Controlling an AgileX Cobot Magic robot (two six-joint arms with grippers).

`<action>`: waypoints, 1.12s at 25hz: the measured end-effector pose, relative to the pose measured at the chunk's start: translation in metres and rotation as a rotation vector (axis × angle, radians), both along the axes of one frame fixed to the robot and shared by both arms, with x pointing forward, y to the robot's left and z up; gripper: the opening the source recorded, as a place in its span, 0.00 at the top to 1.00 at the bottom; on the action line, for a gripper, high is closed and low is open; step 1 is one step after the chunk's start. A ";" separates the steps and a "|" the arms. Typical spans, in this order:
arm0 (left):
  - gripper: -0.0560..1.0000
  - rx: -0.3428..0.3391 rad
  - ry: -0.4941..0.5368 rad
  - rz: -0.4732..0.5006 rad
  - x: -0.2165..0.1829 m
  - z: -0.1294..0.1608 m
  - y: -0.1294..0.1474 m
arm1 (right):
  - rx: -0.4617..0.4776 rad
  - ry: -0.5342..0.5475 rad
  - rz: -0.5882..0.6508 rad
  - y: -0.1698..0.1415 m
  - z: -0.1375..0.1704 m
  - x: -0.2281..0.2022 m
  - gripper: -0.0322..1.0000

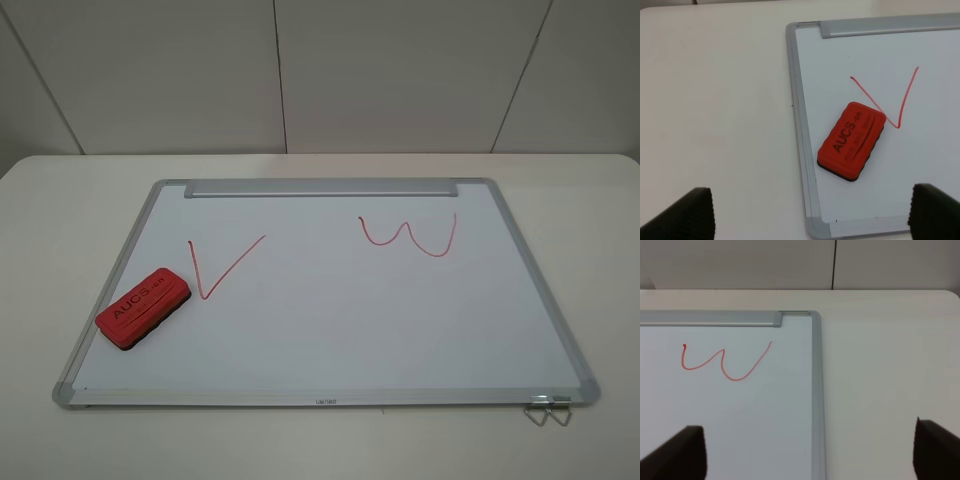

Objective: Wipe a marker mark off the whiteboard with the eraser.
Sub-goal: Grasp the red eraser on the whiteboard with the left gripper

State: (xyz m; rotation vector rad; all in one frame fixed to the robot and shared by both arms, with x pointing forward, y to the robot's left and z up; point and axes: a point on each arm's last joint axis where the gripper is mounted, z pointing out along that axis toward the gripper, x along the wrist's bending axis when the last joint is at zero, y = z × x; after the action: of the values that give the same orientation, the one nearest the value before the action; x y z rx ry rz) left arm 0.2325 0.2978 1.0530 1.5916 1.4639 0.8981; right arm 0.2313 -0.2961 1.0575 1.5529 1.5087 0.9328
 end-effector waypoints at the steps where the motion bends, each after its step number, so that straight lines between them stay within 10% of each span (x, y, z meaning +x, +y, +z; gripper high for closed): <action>1: 0.21 0.000 0.000 0.000 0.000 0.000 0.000 | 0.000 0.000 0.000 0.000 0.000 0.000 0.28; 28: 0.21 0.000 0.000 0.000 0.000 0.000 0.000 | 0.000 0.000 0.000 0.000 0.000 0.000 0.28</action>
State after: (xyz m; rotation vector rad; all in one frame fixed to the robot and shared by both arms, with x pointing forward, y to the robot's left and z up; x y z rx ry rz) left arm 0.2325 0.2978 1.0530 1.5916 1.4639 0.8981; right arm 0.2313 -0.2961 1.0575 1.5529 1.5087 0.9328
